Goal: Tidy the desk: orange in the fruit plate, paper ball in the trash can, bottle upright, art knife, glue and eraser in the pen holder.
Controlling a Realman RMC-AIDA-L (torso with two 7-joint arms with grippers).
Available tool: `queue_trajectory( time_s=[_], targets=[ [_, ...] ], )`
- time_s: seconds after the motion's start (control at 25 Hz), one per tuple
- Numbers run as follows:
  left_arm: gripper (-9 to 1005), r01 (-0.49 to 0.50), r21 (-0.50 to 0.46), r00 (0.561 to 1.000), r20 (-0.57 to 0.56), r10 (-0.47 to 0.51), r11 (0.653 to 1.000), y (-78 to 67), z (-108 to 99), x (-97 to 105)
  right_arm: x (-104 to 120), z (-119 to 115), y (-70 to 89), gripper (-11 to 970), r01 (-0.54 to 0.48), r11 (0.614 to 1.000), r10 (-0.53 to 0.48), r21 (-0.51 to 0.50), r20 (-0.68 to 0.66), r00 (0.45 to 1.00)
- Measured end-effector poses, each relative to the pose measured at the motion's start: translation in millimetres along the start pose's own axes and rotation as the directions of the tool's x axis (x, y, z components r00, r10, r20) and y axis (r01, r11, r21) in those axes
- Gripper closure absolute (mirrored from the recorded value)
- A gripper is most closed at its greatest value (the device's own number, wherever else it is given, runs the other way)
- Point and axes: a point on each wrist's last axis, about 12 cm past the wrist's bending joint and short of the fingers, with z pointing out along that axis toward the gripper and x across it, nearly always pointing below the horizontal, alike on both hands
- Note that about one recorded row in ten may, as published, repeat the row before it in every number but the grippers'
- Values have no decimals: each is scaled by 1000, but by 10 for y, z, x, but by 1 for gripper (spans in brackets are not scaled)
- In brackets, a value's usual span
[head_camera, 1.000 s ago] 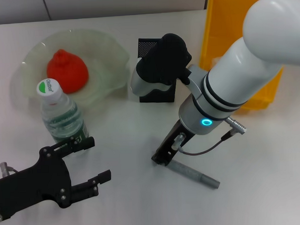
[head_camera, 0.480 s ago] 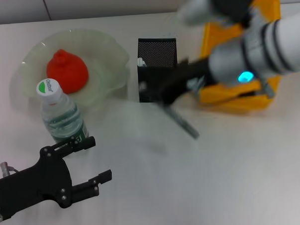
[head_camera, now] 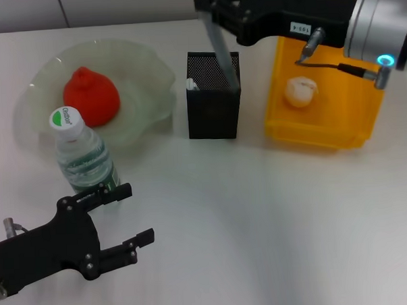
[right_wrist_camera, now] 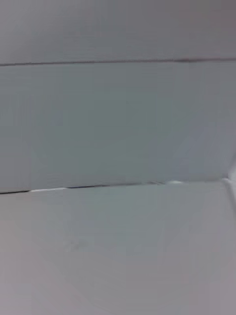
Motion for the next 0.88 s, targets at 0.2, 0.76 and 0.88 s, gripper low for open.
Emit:
queue_trajectory(
  time_s=[0.2,0.76,0.88],
  targets=[
    [213,-5,-2,1000,2,5,1000,3,4,0,313,83,-199,823,42,997,-48,57,111,993],
    [213,-5,-1,1000,0,5,1000,0,11,4,635,428,-335,797,45,998,-49,47,77,996],
    [213,-3,0,1000,-2,3,1000,-5,7,9,651,431,-334,787,40,998,-44,48,73,996]
  ],
)
